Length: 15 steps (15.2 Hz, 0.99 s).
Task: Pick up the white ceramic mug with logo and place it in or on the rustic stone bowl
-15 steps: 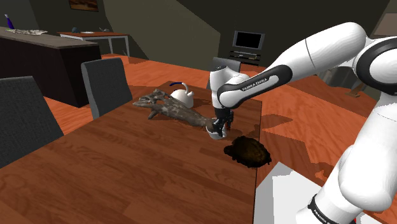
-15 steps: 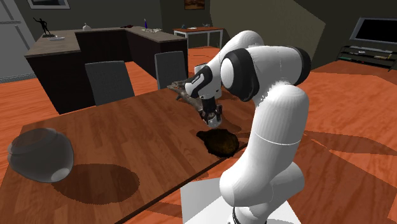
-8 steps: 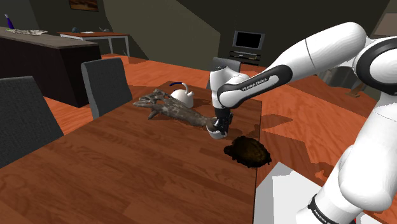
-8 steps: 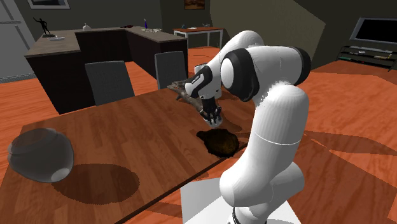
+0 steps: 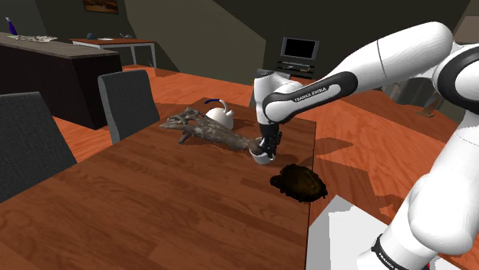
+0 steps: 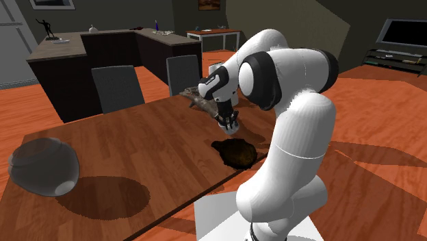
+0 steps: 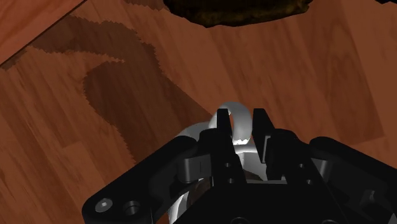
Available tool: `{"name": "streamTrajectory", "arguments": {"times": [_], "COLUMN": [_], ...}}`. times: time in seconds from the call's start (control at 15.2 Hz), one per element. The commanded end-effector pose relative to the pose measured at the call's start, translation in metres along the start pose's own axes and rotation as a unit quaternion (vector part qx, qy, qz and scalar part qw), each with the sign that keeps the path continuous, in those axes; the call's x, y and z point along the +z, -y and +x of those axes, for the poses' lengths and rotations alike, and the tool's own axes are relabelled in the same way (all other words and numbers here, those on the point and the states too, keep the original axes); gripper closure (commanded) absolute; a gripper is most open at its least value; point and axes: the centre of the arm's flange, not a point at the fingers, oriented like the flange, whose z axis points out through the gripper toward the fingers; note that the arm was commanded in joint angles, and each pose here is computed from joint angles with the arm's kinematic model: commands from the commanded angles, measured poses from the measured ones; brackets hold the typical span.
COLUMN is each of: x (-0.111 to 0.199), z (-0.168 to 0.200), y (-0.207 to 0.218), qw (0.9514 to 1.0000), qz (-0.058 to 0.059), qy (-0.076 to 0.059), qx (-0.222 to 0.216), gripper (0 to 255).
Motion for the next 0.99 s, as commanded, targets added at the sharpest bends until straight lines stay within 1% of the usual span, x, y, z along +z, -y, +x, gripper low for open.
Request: {"name": "streamTrajectory", "arguments": {"times": [0.0, 0.92], "x": [-0.01, -0.081], "z": [-0.002, -0.013], "y": [-0.003, -0.017], "qw": [1.0, 1.0], "qz": [0.0, 0.0], "qy": [0.0, 0.0], "qx": [0.0, 0.0], "gripper": [255, 255]}}
